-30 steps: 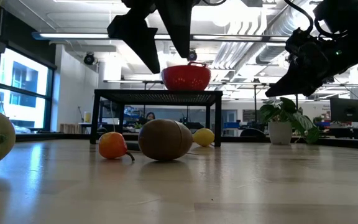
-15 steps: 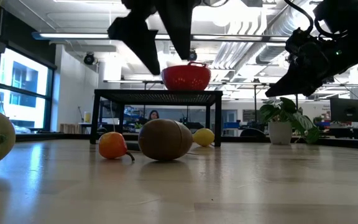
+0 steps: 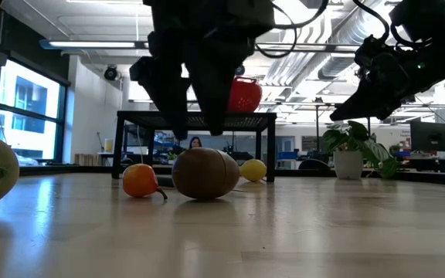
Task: Pick & Place Fruit
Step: Put the right kiwi into the colander on the shelf
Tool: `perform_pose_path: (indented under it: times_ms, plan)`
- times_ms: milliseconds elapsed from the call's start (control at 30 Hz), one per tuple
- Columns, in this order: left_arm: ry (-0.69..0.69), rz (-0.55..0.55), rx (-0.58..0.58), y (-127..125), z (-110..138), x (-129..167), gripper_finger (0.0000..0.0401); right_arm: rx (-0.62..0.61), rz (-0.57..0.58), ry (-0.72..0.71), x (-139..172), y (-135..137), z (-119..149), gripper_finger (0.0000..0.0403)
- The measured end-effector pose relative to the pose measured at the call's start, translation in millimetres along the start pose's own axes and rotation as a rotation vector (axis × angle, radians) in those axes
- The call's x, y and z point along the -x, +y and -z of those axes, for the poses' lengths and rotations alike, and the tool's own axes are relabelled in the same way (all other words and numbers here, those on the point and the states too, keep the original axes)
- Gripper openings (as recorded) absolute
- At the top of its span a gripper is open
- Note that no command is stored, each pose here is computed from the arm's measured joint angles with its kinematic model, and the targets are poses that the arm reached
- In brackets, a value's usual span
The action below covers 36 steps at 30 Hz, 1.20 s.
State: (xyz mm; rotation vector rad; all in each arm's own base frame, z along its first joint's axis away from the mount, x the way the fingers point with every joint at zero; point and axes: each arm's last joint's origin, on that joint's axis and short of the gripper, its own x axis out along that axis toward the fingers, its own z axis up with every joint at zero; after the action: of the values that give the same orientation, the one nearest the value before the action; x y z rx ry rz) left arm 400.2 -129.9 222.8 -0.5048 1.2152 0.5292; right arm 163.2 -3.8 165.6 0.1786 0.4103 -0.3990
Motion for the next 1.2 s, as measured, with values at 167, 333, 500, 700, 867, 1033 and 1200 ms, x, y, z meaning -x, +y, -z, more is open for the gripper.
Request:
perform_pose_path:
  times_ms: [167,333,500,700,867,1033,1200]
  plan:
    - [0.000,-0.001,-0.010,-1.3,-0.2,-3.6,0.0299,0.001,0.000,0.002,-0.2,0.0,0.3,0.0003]
    - [-0.002,0.003,-0.025,-4.4,-0.5,-11.4,0.0299,0.001,0.000,0.002,-0.2,0.0,0.2,0.0003]
    - [0.017,0.016,-0.028,-7.4,0.2,-19.3,0.0299,0.002,0.001,0.002,-0.2,0.0,0.3,0.0003]
    - [0.030,0.006,-0.034,-8.3,1.4,-26.3,0.0299,0.005,0.001,0.004,-0.2,-0.1,0.5,0.0003]
    - [0.055,0.006,-0.043,-9.7,3.0,-34.0,0.0299,0.005,0.001,0.004,-0.1,0.0,0.3,0.0003]
    - [0.057,0.005,-0.065,-11.6,3.4,-40.8,0.0299,0.005,0.001,0.004,-0.1,0.0,0.3,0.0003]
    - [0.049,0.018,-0.079,-12.7,2.4,-39.8,0.0299,0.004,0.001,0.003,-0.1,0.0,0.2,0.0003]
